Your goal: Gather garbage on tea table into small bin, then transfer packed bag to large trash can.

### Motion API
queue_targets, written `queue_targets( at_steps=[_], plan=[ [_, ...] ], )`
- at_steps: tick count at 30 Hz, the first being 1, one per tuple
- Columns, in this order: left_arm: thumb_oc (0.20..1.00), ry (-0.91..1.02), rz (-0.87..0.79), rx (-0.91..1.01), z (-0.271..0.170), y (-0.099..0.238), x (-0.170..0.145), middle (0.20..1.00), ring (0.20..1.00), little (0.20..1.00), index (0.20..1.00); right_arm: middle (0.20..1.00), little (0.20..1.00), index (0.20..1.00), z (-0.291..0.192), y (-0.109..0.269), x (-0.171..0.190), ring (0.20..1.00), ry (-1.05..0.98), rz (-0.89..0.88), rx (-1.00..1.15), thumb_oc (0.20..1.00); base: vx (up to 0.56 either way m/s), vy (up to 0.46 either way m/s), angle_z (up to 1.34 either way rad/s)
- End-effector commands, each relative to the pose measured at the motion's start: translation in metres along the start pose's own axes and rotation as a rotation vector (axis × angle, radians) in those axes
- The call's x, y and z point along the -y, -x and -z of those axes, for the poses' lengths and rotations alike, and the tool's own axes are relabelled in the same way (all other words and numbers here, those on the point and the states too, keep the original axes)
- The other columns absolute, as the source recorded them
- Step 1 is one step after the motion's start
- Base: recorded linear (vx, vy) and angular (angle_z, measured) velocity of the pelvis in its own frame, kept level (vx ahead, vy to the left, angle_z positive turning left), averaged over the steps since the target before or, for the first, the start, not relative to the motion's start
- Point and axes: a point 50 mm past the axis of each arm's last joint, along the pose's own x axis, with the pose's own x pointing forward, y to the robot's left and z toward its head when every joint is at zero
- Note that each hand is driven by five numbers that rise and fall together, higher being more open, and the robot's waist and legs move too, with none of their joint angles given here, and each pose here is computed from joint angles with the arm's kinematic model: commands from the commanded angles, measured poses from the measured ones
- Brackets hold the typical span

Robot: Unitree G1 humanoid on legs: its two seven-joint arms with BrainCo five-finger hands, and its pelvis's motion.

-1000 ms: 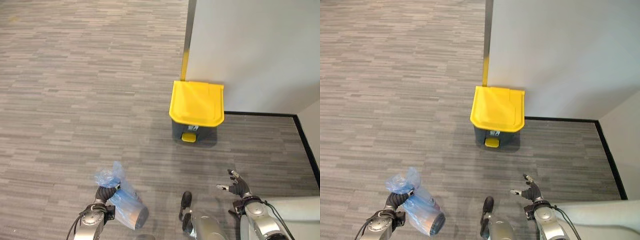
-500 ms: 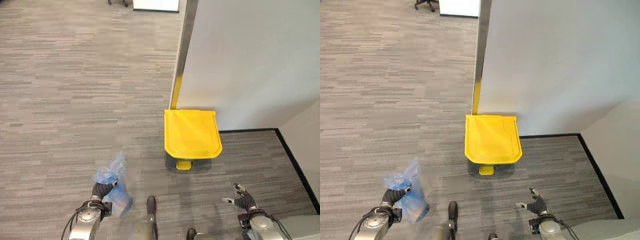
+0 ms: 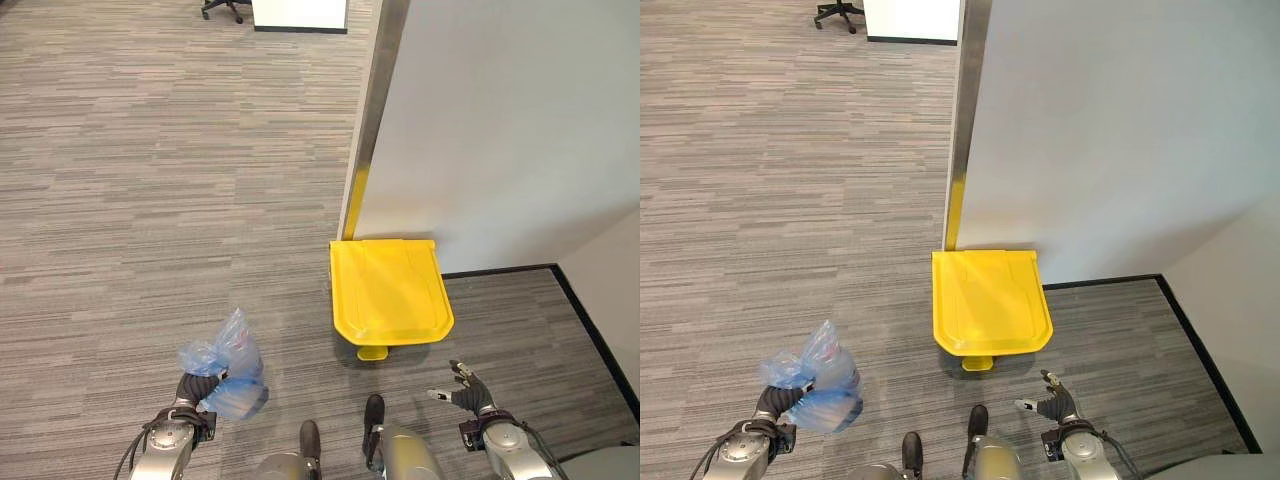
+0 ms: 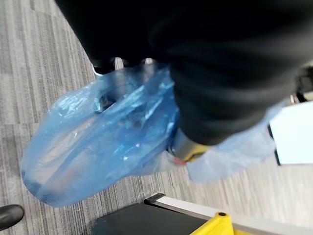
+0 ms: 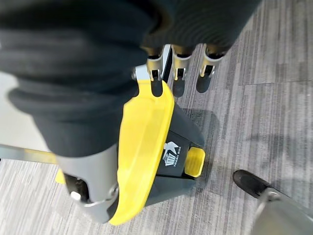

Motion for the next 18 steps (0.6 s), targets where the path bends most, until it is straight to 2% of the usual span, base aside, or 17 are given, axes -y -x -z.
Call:
queue_targets(
  at_steps=[1,11,18],
  plan=[
    [0.2,0.025,-0.028,0.107,-0.0211,-0.0023,-0.0097,0.2,0.2,0.2,0.2,1.0,1.0,1.0,-0.0079,-0.0032,0.0219,1.0,0.002,0.067,0.039,1.0,0.1,-0.068,-0.08],
    [0.2,0.029,-0.015,0.075,-0.012,0.0011,-0.0058,0.2,0.2,0.2,0.2,1.0,1.0,1.0,-0.0009,0.0005,0.0256,1.0,-0.012,0.074,0.024,1.0,0.05,-0.024,-0.06],
    [0.2,0.002,-0.027,0.084,-0.0162,-0.001,-0.0116,0.2,0.2,0.2,0.2,1.0,1.0,1.0,-0.0078,-0.0027,0.0216,1.0,-0.003,0.067,0.038,1.0,-0.07,0.098,-0.04]
  ],
)
